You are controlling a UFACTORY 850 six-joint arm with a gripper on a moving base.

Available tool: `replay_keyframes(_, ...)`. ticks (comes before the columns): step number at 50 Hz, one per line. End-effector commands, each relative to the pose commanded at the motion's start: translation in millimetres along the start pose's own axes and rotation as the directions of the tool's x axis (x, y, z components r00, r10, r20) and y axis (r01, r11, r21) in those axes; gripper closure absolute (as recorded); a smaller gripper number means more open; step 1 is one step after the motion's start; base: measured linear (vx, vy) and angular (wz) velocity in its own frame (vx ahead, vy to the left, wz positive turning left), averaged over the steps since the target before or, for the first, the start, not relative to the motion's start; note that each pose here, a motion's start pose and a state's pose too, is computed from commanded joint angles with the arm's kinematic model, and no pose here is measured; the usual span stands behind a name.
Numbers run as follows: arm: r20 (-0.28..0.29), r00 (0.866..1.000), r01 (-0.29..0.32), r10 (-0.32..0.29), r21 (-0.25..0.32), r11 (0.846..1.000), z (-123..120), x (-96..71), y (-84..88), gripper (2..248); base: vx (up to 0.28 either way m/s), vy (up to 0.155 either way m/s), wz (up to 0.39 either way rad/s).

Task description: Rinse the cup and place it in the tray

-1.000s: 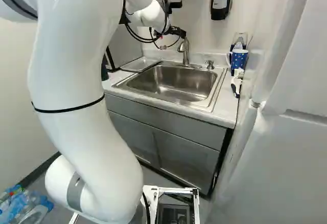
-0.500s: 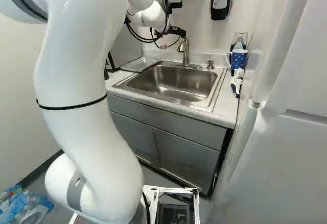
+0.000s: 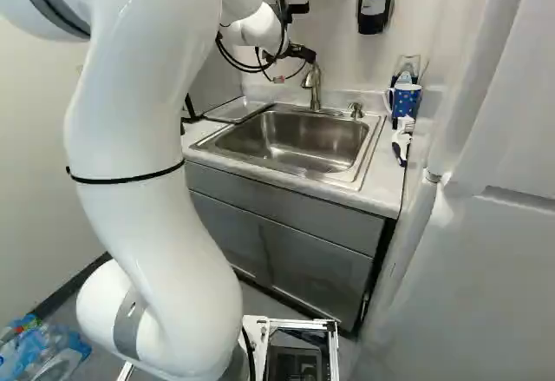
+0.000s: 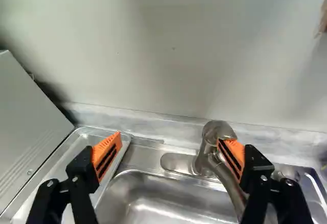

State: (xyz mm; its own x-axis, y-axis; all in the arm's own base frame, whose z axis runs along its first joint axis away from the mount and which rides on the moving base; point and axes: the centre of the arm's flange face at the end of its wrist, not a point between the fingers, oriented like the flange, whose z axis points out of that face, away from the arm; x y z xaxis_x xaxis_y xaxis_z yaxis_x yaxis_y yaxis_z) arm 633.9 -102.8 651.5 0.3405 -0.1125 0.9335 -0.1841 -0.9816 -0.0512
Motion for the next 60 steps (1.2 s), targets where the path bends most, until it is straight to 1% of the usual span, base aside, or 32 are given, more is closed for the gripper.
replay_keyframes(24, -0.018, 1.0, 0.0, 0.0, 0.001, 1.0, 3.3, 2.4, -0.5, 3, 0.0, 0.0, 0.0)
replay_keyframes(47, -0.04, 0.999, -0.003, 0.002, -0.006, 1.0, 13.2, 7.0, 4.3, 3, 0.0, 0.0, 0.0)
replay_keyframes(60, -0.052, 0.999, -0.002, 0.002, -0.006, 1.0, 16.7, 8.9, 4.0, 3, 0.0, 0.0, 0.0)
